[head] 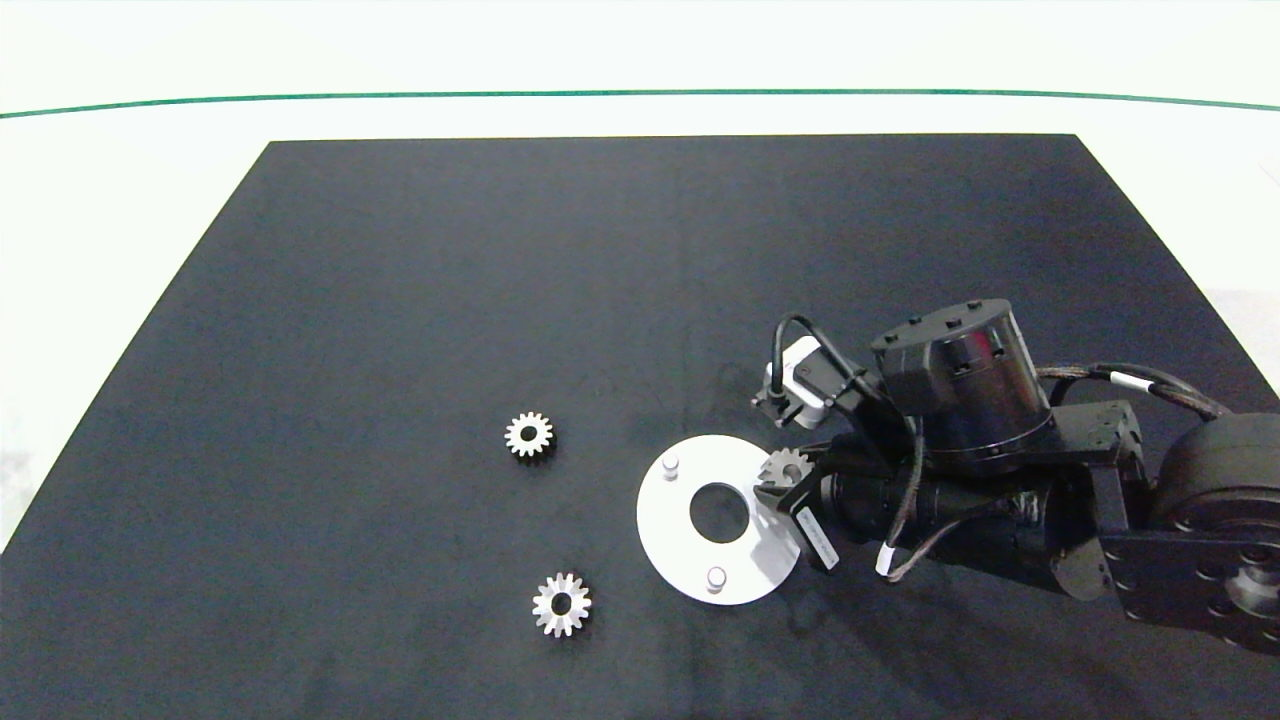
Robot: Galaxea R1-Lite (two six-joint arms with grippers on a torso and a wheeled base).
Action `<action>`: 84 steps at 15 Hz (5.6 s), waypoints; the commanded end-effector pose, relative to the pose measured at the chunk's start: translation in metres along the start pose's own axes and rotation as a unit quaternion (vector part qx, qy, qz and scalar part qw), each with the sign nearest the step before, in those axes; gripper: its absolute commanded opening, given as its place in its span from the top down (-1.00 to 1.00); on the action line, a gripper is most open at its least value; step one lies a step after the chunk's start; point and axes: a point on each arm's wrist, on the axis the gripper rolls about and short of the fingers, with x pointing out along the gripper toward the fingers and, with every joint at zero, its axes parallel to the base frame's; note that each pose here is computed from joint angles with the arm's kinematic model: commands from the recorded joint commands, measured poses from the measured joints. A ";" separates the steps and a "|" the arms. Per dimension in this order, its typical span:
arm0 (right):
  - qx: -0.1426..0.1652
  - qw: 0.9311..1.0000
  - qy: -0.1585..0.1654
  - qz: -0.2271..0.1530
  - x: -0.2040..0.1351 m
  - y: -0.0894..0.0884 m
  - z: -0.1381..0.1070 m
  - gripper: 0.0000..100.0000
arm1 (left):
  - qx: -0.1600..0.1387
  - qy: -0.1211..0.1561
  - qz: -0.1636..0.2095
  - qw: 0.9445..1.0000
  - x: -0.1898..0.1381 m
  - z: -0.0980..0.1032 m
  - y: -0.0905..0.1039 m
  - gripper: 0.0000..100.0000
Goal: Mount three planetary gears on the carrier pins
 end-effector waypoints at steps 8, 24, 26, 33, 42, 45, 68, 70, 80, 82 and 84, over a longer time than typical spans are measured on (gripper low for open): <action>-0.001 1.000 0.006 -0.002 0.004 0.000 -0.002 -1.00 | 0.004 0.009 -0.001 1.000 0.002 0.001 0.000 -1.00; 0.074 0.979 -0.087 -0.171 -0.222 -0.047 -0.125 -1.00 | 0.111 0.067 -0.031 0.991 0.068 -0.026 0.002 -1.00; 0.080 0.976 -0.092 -0.179 -0.231 -0.047 -0.132 -1.00 | 0.134 0.069 -0.099 0.984 0.089 -0.011 0.002 -1.00; 0.097 0.971 -0.093 -0.197 -0.240 -0.046 -0.144 -1.00 | 0.208 0.084 -0.224 0.948 0.189 0.020 -0.041 -1.00; 0.096 0.969 -0.108 -0.199 -0.246 -0.049 -0.135 -1.00 | 0.238 0.127 -0.273 0.923 0.211 0.006 -0.080 -1.00; 0.096 0.969 -0.108 -0.198 -0.246 -0.049 -0.135 -1.00 | 0.238 0.120 -0.274 0.924 0.224 0.004 -0.089 -1.00; 0.097 0.968 -0.112 -0.200 -0.248 -0.049 -0.135 -1.00 | 0.232 0.087 -0.267 0.931 0.269 0.001 -0.116 -0.62; 0.097 0.968 -0.112 -0.200 -0.248 -0.049 -0.135 -1.00 | 0.232 0.088 -0.267 0.931 0.269 0.001 -0.116 -0.56; 0.097 0.969 -0.111 -0.199 -0.247 -0.049 -0.135 -1.00 | 0.235 0.098 -0.267 0.929 0.270 -0.003 -0.117 -0.14; 0.097 0.969 -0.111 -0.199 -0.247 -0.049 -0.135 -1.00 | 0.236 0.100 -0.268 0.929 0.272 -0.004 -0.118 -0.05; 0.097 0.969 -0.111 -0.199 -0.247 -0.049 -0.135 -1.00 | 0.236 0.098 -0.269 0.929 0.275 -0.006 -0.121 0.01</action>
